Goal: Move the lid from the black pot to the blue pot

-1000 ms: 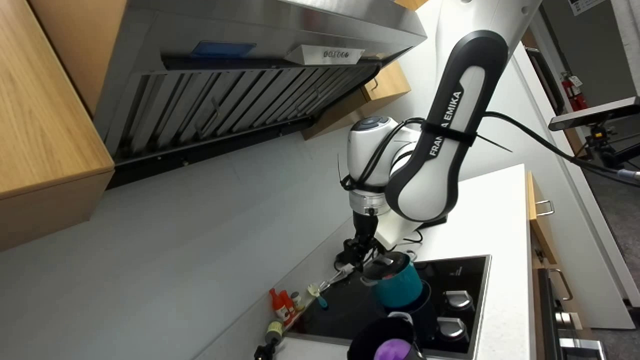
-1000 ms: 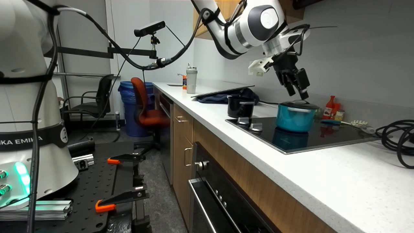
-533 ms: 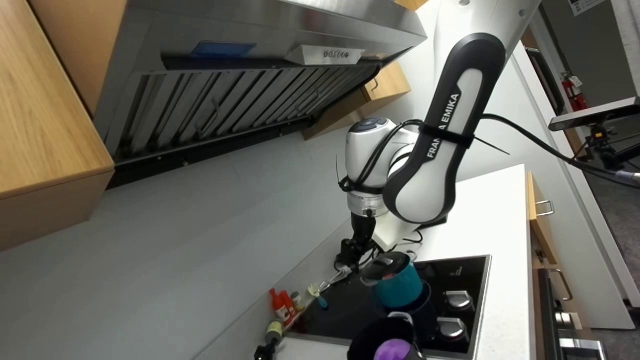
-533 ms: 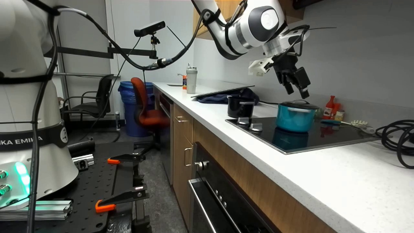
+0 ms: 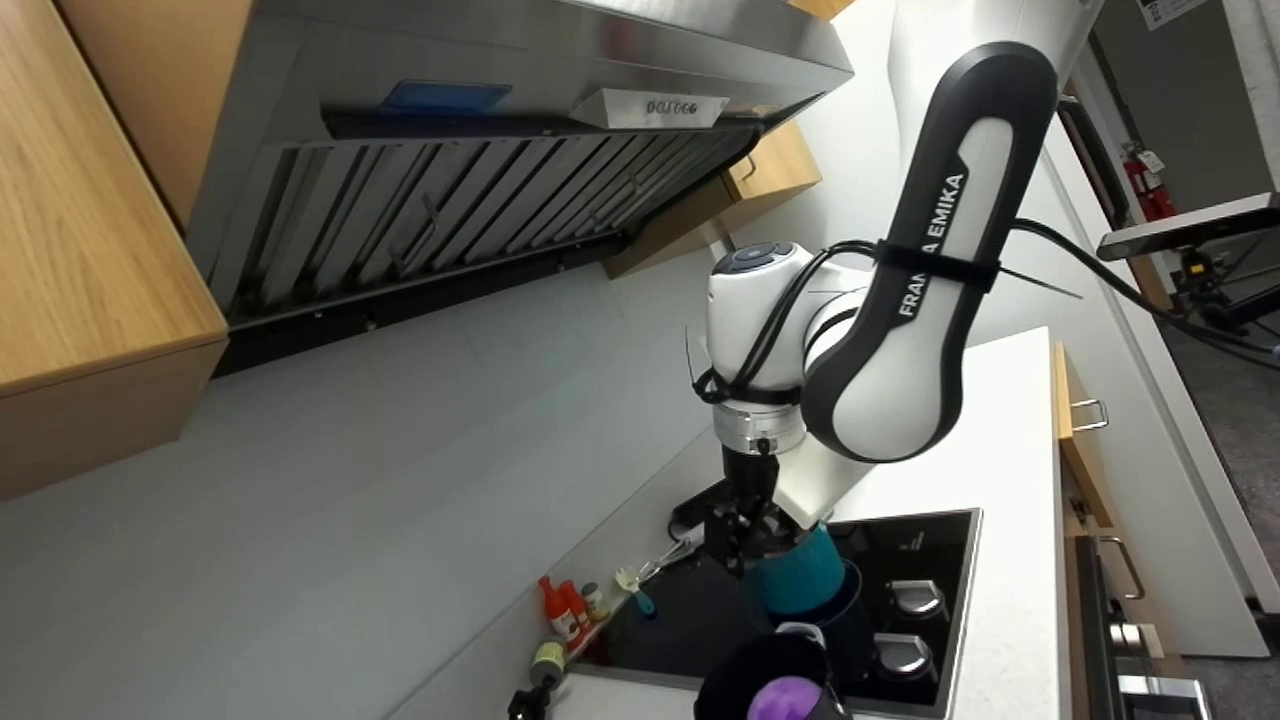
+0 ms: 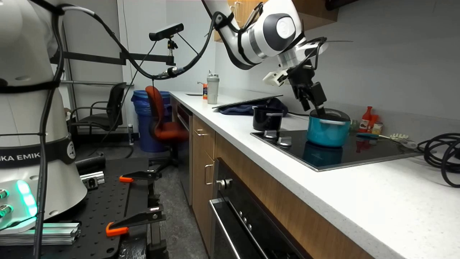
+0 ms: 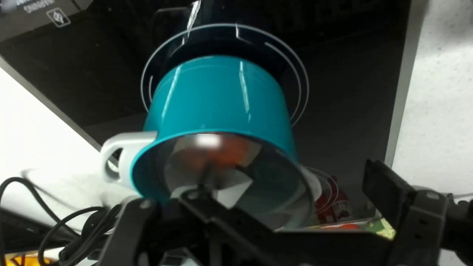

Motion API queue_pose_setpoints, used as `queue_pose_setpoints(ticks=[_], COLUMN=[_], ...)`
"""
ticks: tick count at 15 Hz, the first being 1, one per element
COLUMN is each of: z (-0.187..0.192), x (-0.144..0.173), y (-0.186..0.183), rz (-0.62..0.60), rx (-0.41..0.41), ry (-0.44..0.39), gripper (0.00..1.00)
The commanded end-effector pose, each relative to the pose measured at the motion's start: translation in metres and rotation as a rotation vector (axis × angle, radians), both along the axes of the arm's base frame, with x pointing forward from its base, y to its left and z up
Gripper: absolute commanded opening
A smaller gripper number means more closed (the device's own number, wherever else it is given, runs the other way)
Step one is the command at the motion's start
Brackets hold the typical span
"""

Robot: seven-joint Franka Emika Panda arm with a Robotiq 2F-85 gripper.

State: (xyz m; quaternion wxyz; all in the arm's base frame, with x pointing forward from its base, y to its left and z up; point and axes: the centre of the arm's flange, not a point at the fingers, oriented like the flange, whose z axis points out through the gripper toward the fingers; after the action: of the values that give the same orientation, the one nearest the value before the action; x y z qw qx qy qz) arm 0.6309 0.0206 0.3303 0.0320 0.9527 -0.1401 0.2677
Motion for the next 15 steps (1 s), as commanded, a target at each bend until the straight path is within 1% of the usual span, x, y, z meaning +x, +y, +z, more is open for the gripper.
queue_pose_setpoints(ticks=[1,8,11,15], z=[0.009,0.023,0.028,0.036], x=[-0.041,-0.086,-0.111,-0.149], y=[0.025,0.062,0.078,0.096], rz=[0.02,0.075,0.107,0.125], rx=[-0.003,-0.032,-0.048,-0.044], ry=[-0.013,-0.025,-0.029,-0.029], gripper=[1.0,1.0,1.0,1.0])
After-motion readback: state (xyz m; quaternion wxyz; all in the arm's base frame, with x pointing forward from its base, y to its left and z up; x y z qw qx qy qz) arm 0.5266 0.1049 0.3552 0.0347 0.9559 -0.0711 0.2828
